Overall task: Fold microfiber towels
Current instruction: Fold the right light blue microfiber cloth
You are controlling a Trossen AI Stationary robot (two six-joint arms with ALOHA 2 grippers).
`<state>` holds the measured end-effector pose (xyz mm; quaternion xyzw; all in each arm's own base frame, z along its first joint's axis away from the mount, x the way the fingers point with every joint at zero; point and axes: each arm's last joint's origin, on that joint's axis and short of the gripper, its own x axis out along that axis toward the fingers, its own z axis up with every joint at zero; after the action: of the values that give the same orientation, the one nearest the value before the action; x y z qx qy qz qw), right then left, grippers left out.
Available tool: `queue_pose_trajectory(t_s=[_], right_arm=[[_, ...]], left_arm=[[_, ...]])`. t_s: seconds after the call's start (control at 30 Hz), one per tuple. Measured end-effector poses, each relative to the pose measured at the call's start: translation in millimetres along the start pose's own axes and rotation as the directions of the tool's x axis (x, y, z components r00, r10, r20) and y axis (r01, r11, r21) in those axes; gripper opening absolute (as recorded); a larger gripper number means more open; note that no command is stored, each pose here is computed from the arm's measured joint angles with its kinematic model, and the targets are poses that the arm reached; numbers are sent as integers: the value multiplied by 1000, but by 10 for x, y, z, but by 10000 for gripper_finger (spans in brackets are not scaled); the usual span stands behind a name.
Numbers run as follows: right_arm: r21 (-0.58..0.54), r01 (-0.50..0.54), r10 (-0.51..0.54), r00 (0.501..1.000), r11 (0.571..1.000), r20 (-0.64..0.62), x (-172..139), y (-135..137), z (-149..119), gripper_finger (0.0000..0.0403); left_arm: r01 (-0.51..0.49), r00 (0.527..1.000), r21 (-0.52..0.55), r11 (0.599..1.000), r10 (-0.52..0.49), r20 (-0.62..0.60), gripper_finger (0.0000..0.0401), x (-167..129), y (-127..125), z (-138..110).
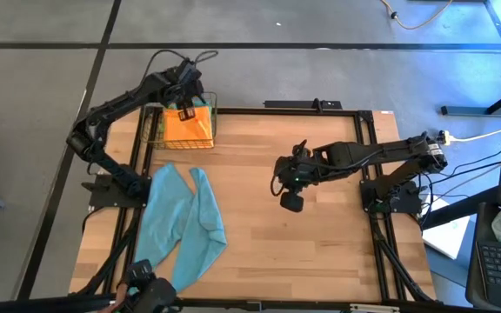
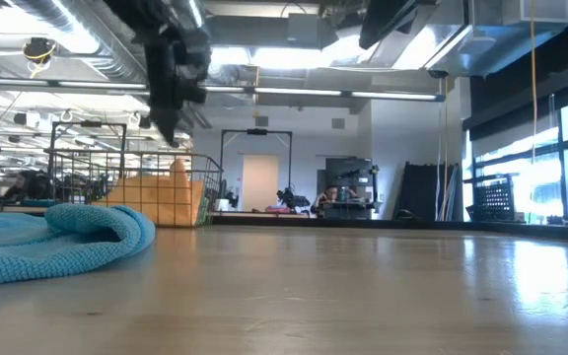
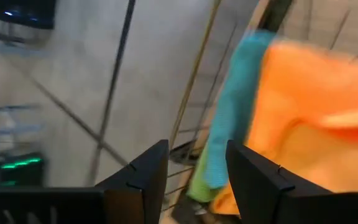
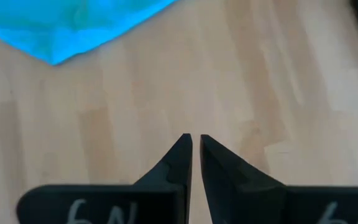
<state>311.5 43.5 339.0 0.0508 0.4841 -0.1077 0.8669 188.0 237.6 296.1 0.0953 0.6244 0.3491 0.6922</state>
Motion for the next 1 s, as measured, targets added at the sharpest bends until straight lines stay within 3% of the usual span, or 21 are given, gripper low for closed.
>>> queue_pose_trajectory(t_s=[0.1, 0.23, 0.3, 0.43, 0.63, 0.73, 0.83, 0.93, 1.0], right_arm=[[-27, 12, -11, 1000, 1000, 27, 16, -39, 37, 36], [-3, -201, 201, 977, 980, 67, 148, -163, 142, 36], [-6, -260, 260, 962, 966, 86, 225, -224, 162, 36], [-36, -346, 348, 932, 937, 105, 334, -298, 169, 36], [-112, -391, 407, 884, 913, 232, 350, -289, 279, 36], [-139, -420, 442, 836, 897, 325, 370, -258, 396, 36], [-163, -500, 523, 777, 851, 351, 541, -192, 488, 37], [-203, -558, 593, 741, 805, 314, 793, -81, 510, 53], [-201, -571, 605, 746, 796, 278, 997, 28, 484, 77]], left_arm=[[94, 993, -105, 990, -86, 80, 152, -302, 42, 69], [238, 964, -162, 958, -211, 164, 151, -720, -30, 80], [297, 944, -182, 937, -260, 202, 151, -923, -106, 57], [360, 913, -217, 907, -295, 282, 150, -1297, -314, -11], [497, 822, -257, 829, -354, 447, 150, -1896, -655, -202], [563, 785, -272, 780, -403, 470, 150, -2097, -837, -305], [583, 778, -282, 762, -424, 465, 150, -2236, -1037, -375], [601, 762, -259, 756, -443, 473, 150, -2340, -1215, -391], [613, 756, -263, 745, -455, 471, 150, -2386, -1301, -415]])
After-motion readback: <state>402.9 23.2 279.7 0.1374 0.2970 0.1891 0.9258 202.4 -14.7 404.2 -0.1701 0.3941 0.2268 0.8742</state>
